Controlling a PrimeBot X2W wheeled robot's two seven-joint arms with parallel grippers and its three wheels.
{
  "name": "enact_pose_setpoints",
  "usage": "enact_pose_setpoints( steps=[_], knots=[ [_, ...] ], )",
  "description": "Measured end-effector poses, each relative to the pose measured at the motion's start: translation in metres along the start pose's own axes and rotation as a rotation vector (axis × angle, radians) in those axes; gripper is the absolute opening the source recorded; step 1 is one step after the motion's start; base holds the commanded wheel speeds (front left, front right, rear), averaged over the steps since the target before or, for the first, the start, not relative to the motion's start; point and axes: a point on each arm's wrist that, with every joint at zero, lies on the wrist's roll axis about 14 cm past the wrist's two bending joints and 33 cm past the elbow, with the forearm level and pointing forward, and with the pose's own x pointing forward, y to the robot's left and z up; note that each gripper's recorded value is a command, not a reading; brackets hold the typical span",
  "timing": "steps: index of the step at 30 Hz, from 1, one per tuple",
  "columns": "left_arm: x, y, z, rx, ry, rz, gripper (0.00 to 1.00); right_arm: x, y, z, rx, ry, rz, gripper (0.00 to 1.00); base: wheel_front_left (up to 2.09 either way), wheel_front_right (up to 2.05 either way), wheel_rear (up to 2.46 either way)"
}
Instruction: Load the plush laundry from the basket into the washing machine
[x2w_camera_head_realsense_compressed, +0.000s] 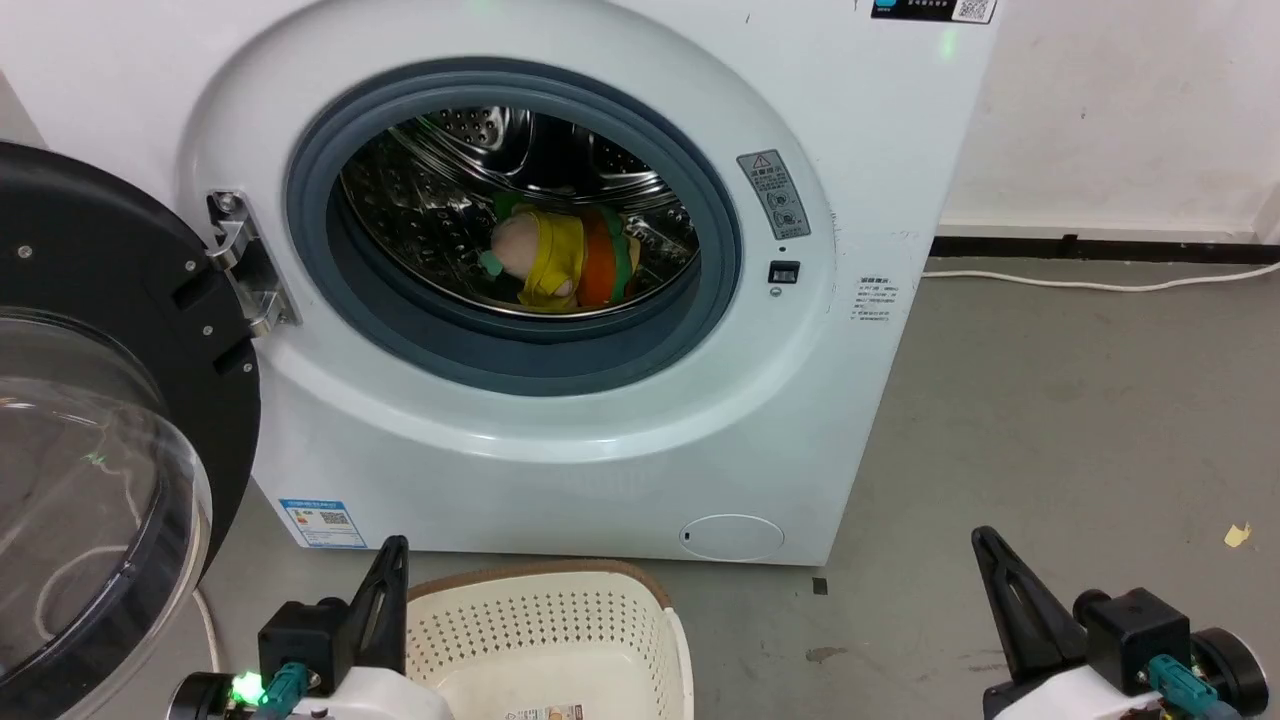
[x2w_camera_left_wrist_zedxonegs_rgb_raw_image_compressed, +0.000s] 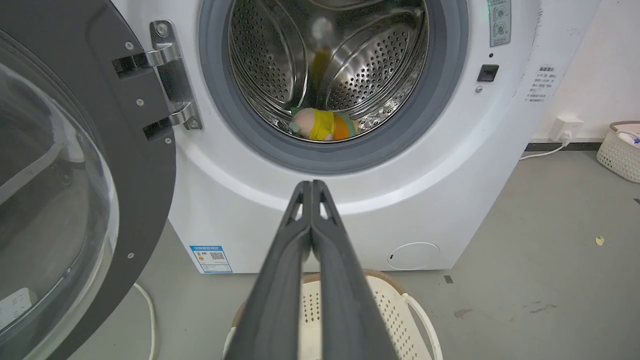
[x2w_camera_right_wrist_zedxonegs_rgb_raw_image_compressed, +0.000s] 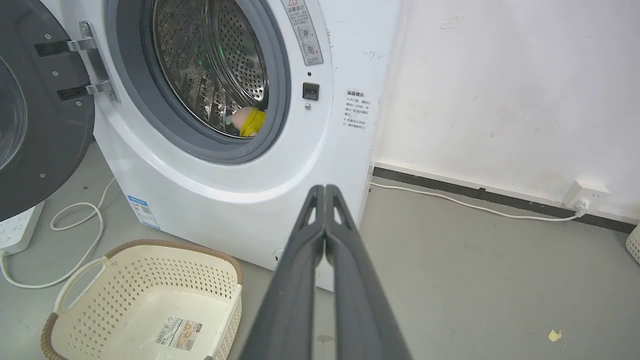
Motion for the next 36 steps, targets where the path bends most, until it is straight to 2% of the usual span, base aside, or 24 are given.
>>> enact_pose_setpoints(
  steps=[36],
  knots=[
    [0.008,0.004,0.011,0.033,0.006,0.041,0.0,0.013,-0.001,0.003,-0.003,0.032,0.001,0.0,0.0,0.0,0.0]
  ],
)
